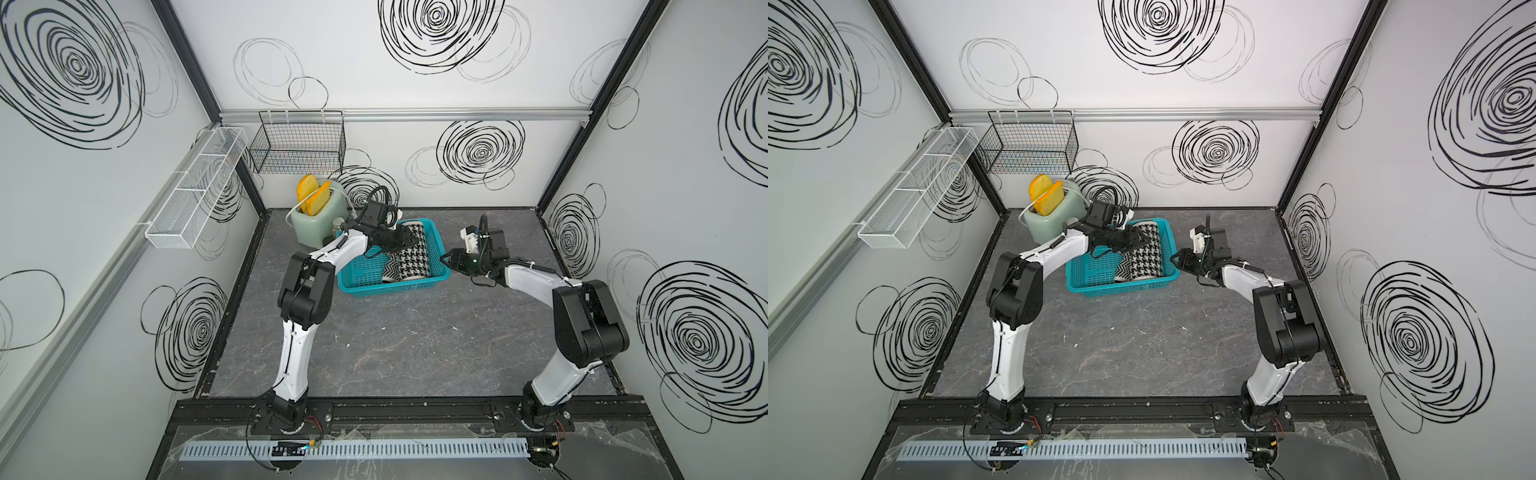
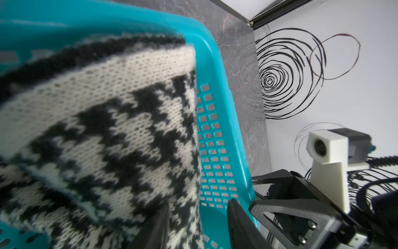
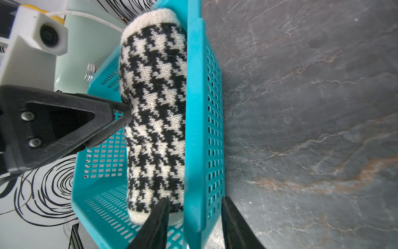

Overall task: Roll up the scarf and place it into the basket
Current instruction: Adjust the scarf at the basket.

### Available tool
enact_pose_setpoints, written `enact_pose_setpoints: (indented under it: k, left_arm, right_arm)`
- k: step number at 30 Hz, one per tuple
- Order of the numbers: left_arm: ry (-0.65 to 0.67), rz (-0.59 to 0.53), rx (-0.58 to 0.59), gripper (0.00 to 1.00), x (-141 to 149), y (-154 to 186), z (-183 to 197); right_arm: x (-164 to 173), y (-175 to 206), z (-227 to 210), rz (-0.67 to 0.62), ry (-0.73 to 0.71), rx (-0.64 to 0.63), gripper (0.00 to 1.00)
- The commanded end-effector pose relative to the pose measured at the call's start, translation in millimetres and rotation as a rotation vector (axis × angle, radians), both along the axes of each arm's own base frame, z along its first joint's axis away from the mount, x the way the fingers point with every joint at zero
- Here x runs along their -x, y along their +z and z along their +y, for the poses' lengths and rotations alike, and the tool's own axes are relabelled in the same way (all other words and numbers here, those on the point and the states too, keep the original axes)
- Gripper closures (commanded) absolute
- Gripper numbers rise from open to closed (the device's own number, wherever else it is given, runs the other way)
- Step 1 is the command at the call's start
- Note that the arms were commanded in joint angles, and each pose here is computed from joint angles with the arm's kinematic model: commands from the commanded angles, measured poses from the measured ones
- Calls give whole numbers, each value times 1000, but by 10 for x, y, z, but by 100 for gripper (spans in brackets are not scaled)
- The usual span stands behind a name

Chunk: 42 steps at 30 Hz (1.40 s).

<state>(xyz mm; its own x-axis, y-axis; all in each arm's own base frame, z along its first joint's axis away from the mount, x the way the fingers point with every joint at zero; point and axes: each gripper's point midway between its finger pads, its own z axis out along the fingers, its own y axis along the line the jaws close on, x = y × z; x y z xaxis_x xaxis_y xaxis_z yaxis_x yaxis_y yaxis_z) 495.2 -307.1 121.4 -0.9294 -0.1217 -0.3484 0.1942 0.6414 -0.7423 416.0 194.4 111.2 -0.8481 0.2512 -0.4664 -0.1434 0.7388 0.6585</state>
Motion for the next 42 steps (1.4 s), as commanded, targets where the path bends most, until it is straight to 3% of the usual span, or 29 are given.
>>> enact_pose_setpoints:
  k: [1,8,11,13,19,22,25,27,29,32,42]
  left_arm:
    - [73,50,-51,52,-83,-433,264]
    - [103,129,-172,53,113,-718,616]
    - [107,133,-157,53,128,-696,622]
    - [95,95,-134,53,69,-530,555]
    - [92,-93,-15,45,-137,396,490]
    - [109,-105,-37,43,-81,557,619]
    - [126,-85,-101,40,24,439,816]
    - [126,-60,-127,32,94,277,909]
    - [121,-38,-132,22,158,102,920]
    - [114,-23,-105,17,210,-59,845]
    - [69,27,-72,19,203,-401,457]
  right_arm:
    - [19,-79,16,29,0,5,58]
    - [26,-54,64,24,16,-26,58]
    - [32,-30,87,13,30,-40,57]
    - [31,-4,106,1,38,-56,57]
    - [-13,156,213,-39,76,-109,54]
    - [-39,107,197,-17,67,-91,54]
    - [-57,45,160,7,49,-76,54]
    - [-67,51,166,8,52,-76,54]
    - [-70,68,162,4,54,-69,54]
    - [-70,97,147,-5,57,-53,54]
    - [15,-21,85,10,29,-46,56]
